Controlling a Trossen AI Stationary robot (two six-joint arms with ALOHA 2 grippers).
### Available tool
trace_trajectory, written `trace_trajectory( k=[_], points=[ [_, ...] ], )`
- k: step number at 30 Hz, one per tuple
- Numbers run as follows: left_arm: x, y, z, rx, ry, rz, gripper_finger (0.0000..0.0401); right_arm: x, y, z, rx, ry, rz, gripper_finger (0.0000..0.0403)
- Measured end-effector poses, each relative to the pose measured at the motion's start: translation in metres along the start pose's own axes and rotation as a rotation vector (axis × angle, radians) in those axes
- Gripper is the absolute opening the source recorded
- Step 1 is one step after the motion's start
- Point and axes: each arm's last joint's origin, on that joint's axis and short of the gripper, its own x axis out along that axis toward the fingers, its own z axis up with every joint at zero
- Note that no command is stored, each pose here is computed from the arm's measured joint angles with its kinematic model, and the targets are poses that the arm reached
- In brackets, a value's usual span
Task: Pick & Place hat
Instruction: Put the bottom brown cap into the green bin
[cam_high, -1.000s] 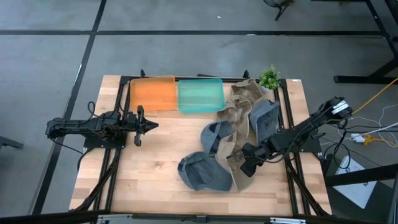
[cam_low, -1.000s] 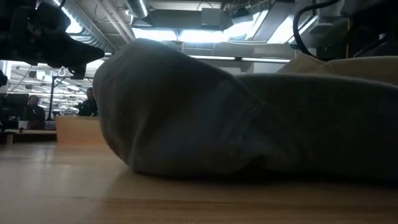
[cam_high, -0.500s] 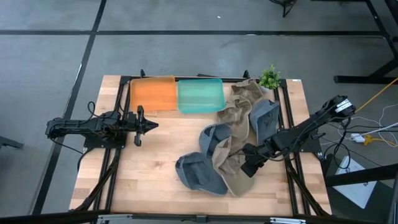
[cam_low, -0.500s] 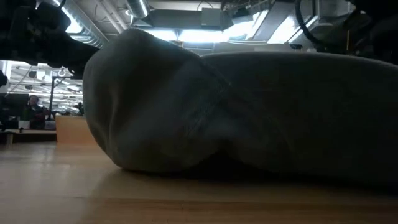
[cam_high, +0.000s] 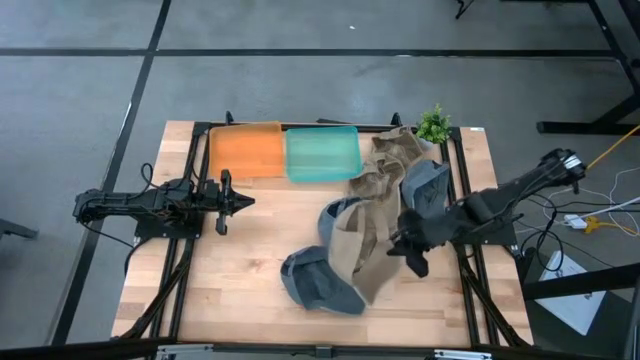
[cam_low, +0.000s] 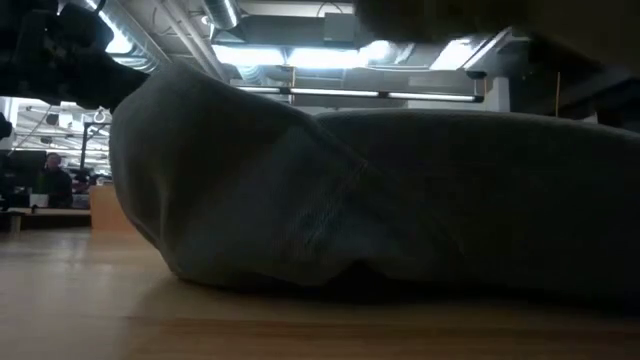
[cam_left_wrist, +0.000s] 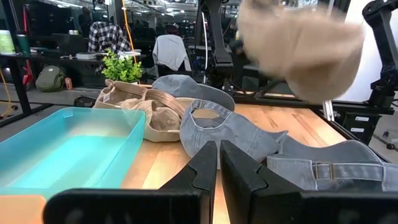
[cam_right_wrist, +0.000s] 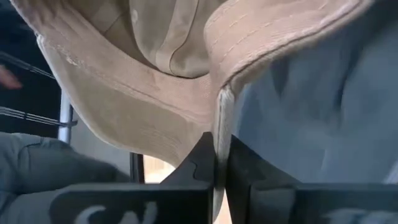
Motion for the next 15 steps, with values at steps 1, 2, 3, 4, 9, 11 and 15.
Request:
trace_trajectory(
  k=[1, 2, 3, 4, 9, 11, 15],
  points=[
    [0.0, 0.0, 0.0, 0.0, -0.001, 0.0, 0.0017, -0.007, 0.003, 0.007, -0.075, -0.034, 0.003, 0.0014],
    [0.0, 0.0, 0.0, 0.0, 0.0, 0.0, 0.0017, -0.013, 0.006, 0.014, -0.167, -0.068, -0.005, 0.0014],
    [0.0, 0.0, 0.0, 0.0, 0.0, 0.0, 0.0017, -0.018, 0.009, 0.02, -0.266, -0.1, -0.024, 0.0014],
    [0.0, 0.0, 0.0, 0.0, 0.0, 0.0, 0.0017, -0.023, 0.012, 0.026, -0.374, -0.133, -0.057, 0.0014],
    [0.0, 0.0, 0.0, 0.0, 0.0, 0.0, 0.0017, -0.044, 0.01, 0.054, -0.559, -0.35, -0.582, 0.0014],
    [0.0, 0.0, 0.0, 0.0, 0.0, 0.0, 0.0017, -0.05, 0.008, 0.064, -0.554, -0.439, -0.807, 0.0015],
    [0.0, 0.0, 0.0, 0.0, 0.0, 0.0, 0.0017, -0.059, 0.005, 0.081, -0.618, -0.481, -0.969, 0.0022]
  ],
)
